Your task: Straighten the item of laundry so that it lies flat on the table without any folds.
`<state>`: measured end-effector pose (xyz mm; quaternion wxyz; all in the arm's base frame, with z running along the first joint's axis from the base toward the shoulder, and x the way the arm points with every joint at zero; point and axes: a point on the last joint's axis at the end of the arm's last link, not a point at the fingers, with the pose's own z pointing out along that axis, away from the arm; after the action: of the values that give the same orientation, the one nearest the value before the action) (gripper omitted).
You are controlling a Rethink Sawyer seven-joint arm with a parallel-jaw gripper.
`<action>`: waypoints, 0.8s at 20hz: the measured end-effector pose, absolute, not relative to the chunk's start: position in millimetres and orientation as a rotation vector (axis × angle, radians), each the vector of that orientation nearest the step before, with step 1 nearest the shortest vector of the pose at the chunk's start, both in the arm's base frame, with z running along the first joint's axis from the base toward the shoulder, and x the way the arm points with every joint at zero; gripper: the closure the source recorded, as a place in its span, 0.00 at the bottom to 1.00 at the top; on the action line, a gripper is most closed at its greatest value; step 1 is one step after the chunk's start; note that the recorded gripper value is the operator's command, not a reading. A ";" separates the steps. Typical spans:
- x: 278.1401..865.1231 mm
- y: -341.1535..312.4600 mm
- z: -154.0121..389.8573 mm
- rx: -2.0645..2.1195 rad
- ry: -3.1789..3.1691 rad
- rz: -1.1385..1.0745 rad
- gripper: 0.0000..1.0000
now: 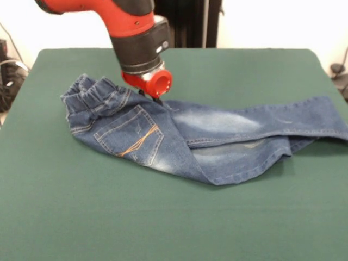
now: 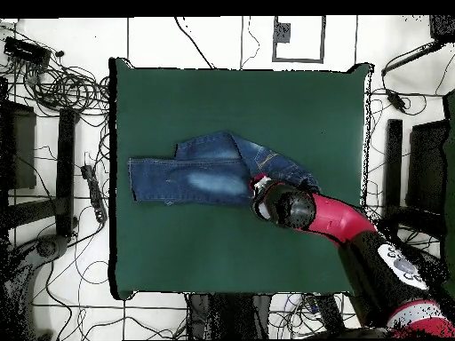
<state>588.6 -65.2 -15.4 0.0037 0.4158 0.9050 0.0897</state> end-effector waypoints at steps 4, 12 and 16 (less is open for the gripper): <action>604.5 -70.5 13.0 1.232 2.799 0.245 0.00; 630.1 -89.6 39.0 1.206 2.726 0.213 0.00; 642.0 -94.1 38.9 1.186 2.702 0.195 0.00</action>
<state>642.0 -94.1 38.9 0.0920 0.3993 0.9098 0.0656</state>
